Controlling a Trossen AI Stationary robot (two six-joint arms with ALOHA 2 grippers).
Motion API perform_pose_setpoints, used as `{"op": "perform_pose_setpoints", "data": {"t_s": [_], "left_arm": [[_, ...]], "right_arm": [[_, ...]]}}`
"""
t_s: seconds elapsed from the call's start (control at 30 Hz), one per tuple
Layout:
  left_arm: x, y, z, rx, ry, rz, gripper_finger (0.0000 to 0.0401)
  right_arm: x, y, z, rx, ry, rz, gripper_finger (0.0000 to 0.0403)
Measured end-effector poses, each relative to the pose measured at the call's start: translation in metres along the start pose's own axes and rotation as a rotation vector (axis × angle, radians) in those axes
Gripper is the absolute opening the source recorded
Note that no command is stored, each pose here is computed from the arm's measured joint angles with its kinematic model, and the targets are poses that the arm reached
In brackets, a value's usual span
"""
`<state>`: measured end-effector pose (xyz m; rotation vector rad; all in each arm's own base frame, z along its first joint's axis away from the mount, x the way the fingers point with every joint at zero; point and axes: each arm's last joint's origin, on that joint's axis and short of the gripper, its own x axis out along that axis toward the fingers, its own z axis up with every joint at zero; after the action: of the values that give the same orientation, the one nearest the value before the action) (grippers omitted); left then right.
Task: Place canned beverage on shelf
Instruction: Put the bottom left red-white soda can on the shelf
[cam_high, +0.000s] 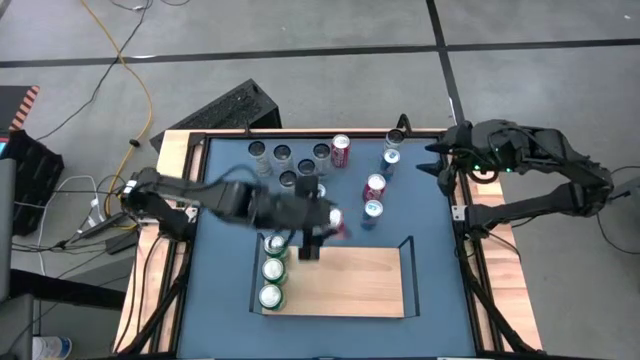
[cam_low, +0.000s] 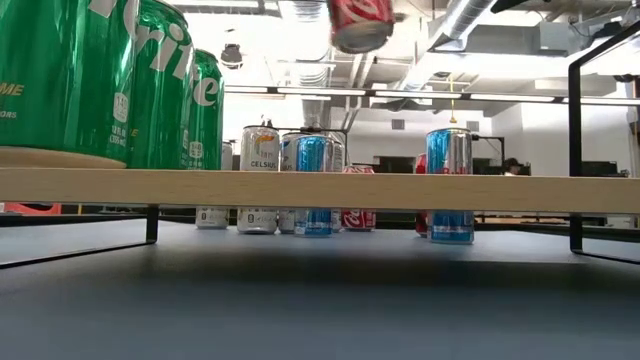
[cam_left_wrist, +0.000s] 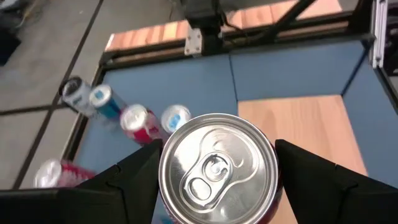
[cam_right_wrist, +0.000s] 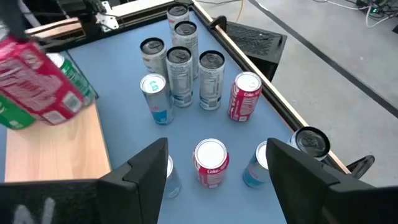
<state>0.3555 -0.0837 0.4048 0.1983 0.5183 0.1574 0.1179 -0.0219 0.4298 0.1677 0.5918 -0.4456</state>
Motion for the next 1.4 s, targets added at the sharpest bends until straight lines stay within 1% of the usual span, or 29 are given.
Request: {"op": "perform_pose_setpoints", "data": {"t_s": [0.1,0.2,0.27,0.4,0.5,0.6,0.7,0.93,1.1,1.17,1.27,1.4], "left_arm": [[-0.01,-0.027,-0.002,-0.009,-0.009,0.072,0.0262],[-0.015,-0.05,-0.005,-0.063,-0.023,0.115,0.0262],[-0.018,-0.068,-0.009,-0.097,-0.017,0.108,0.0262],[-0.021,-0.094,-0.02,-0.104,0.026,0.069,0.0262],[-0.024,-0.103,-0.025,-0.098,0.043,0.056,0.0262],[-0.025,-0.11,-0.031,-0.12,0.075,0.045,0.0262],[-0.028,-0.119,-0.039,-0.095,0.122,0.031,0.0262],[-0.042,-0.141,-0.043,-0.097,0.103,-0.034,0.0262],[-0.031,-0.158,-0.064,-0.114,0.076,-0.054,0.0262],[-0.03,-0.156,-0.07,-0.114,0.081,-0.05,0.0262],[-0.035,-0.151,-0.07,-0.13,0.064,-0.04,0.0262],[-0.032,-0.152,-0.077,-0.149,0.055,-0.065,0.0262]], "right_arm": [[0.001,0.003,0.0,-0.044,0.007,0.015,0.0256],[0.001,0.005,0.0,-0.061,0.006,0.034,0.0256],[0.0,0.005,-0.001,-0.073,0.006,0.04,0.0256],[0.0,0.007,-0.001,-0.083,0.005,0.051,0.0256],[0.0,0.007,-0.001,-0.083,0.005,0.053,0.0256],[0.0,0.007,-0.001,-0.056,0.006,0.053,0.0256],[0.0,0.007,-0.001,-0.036,0.006,0.053,0.0256],[0.0,0.007,-0.001,0.002,0.005,0.047,0.0256],[0.0,0.007,-0.001,0.026,0.006,0.046,0.0256],[0.0,0.007,-0.001,0.03,0.006,0.046,0.0256],[0.0,0.007,-0.001,0.032,0.006,0.046,0.0256],[0.0,0.007,-0.001,0.032,0.006,0.046,0.0256]]}}
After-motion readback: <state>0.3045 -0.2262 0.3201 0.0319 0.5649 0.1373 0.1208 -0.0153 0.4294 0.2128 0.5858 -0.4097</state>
